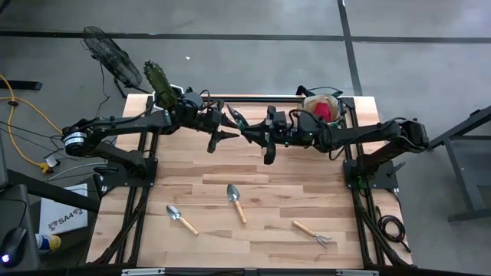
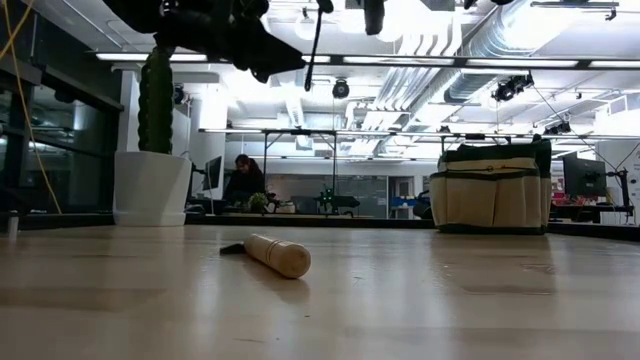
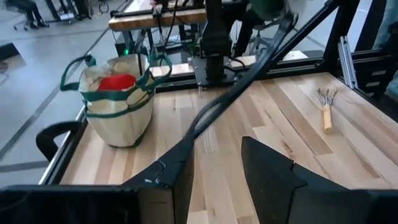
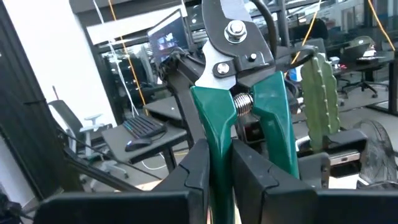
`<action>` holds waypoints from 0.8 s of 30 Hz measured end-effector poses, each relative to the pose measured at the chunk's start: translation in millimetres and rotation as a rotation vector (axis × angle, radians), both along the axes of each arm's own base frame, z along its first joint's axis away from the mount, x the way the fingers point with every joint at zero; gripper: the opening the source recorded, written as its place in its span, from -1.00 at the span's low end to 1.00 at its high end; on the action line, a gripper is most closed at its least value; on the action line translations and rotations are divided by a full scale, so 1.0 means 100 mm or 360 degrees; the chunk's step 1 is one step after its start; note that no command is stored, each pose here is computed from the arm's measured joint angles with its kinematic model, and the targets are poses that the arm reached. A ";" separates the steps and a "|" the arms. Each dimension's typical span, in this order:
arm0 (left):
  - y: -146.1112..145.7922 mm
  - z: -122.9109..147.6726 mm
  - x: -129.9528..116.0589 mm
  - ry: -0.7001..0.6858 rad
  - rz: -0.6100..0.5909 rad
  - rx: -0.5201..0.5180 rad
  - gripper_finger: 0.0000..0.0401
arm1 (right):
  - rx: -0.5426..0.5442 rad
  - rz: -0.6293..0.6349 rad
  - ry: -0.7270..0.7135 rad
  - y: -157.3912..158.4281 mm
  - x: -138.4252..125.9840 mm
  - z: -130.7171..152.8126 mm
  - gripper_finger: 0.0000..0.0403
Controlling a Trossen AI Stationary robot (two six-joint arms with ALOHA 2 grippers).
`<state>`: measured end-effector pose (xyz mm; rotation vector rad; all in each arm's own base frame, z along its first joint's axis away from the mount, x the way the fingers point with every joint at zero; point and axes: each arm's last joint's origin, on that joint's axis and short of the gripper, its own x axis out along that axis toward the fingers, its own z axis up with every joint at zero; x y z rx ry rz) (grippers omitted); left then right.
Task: Pick & Place Garden tools in Gardening bag
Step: Put the green shear scissor into the gardening bag
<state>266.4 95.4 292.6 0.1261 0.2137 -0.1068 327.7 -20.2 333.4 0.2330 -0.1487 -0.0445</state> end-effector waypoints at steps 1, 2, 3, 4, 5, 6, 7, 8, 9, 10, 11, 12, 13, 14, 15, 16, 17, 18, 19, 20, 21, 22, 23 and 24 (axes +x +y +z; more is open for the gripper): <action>0.00 0.01 0.00 -0.0013 -0.0010 0.0003 -0.36 | 0.0000 0.0001 0.0001 0.00 0.00 0.00 -0.83; 0.00 0.01 0.00 -0.0024 -0.0015 0.0006 -0.36 | 0.0000 0.0002 0.0002 0.00 0.00 0.00 -0.83; 0.00 0.02 0.00 -0.0031 -0.0015 0.0011 -0.36 | -0.0001 0.0006 0.0002 0.00 0.00 0.00 -0.83; 0.00 0.02 0.00 -0.0033 -0.0015 0.0017 -0.36 | -0.0001 0.0010 0.0001 0.00 0.00 0.00 -0.83; 0.00 0.02 0.00 -0.0034 -0.0017 0.0023 -0.36 | -0.0002 0.0014 -0.0002 0.00 0.00 0.00 -0.83; 0.00 0.02 0.00 -0.0036 -0.0019 0.0035 -0.36 | -0.0002 0.0020 -0.0004 0.00 0.00 0.00 -0.83; 0.00 0.02 0.00 -0.0038 -0.0023 0.0054 -0.36 | -0.0004 0.0031 -0.0005 0.01 0.00 0.00 -0.83; 0.00 0.02 0.00 -0.0040 -0.0026 0.0068 -0.36 | -0.0005 0.0046 -0.0010 0.01 0.00 0.01 -0.83; -0.01 0.02 0.01 -0.0041 -0.0035 0.0086 -0.36 | -0.0004 0.0056 -0.0020 0.01 0.00 0.01 -0.83; -0.02 0.02 0.01 -0.0041 -0.0031 0.0104 -0.36 | -0.0006 0.0065 -0.0031 0.01 0.00 0.02 -0.83; -0.03 0.02 0.02 -0.0040 -0.0014 0.0130 -0.36 | -0.0009 0.0082 -0.0046 0.02 0.00 0.03 -0.83; -0.05 0.02 0.03 -0.0037 0.0009 0.0158 -0.35 | -0.0013 0.0098 -0.0067 0.02 -0.01 0.04 -0.83; -0.07 0.02 0.04 -0.0034 0.0026 0.0185 -0.35 | -0.0007 0.0101 -0.0083 0.02 -0.01 0.05 -0.83; -0.09 0.02 0.05 -0.0031 0.0034 0.0209 -0.35 | -0.0006 0.0105 -0.0093 0.02 -0.01 0.06 -0.83; -0.12 0.02 0.06 -0.0032 0.0034 0.0231 -0.35 | -0.0005 0.0106 -0.0099 0.03 -0.01 0.06 -0.83; -0.14 0.02 0.06 -0.0032 0.0029 0.0257 -0.35 | -0.0005 0.0107 -0.0097 0.03 -0.01 0.06 -0.83; -0.17 0.02 0.07 -0.0033 0.0020 0.0272 -0.35 | -0.0005 0.0107 -0.0096 0.03 -0.01 0.06 -0.83; -0.19 0.02 0.08 -0.0031 0.0027 0.0286 -0.35 | -0.0005 0.0107 -0.0094 0.03 -0.01 0.06 -0.83; -0.20 0.02 0.09 -0.0030 0.0041 0.0302 -0.35 | -0.0005 0.0107 -0.0093 0.03 -0.01 0.06 -0.83; -0.21 0.02 0.09 -0.0025 0.0068 0.0321 -0.35 | -0.0003 0.0108 -0.0093 0.03 -0.01 0.06 -0.83; -0.22 0.02 0.10 -0.0017 0.0113 0.0340 -0.35 | 0.0009 0.0116 -0.0094 0.03 -0.01 0.06 -0.83; -0.23 0.02 0.10 -0.0010 0.0155 0.0359 -0.35 | 0.0010 0.0135 -0.0095 0.03 -0.01 0.06 -0.83; -0.22 0.02 0.10 -0.0005 0.0185 0.0371 -0.35 | 0.0012 0.0150 -0.0094 0.03 -0.01 0.06 -0.83; -0.22 0.02 0.10 -0.0001 0.0209 0.0388 -0.35 | 0.0012 0.0151 -0.0093 0.04 -0.01 0.06 -0.83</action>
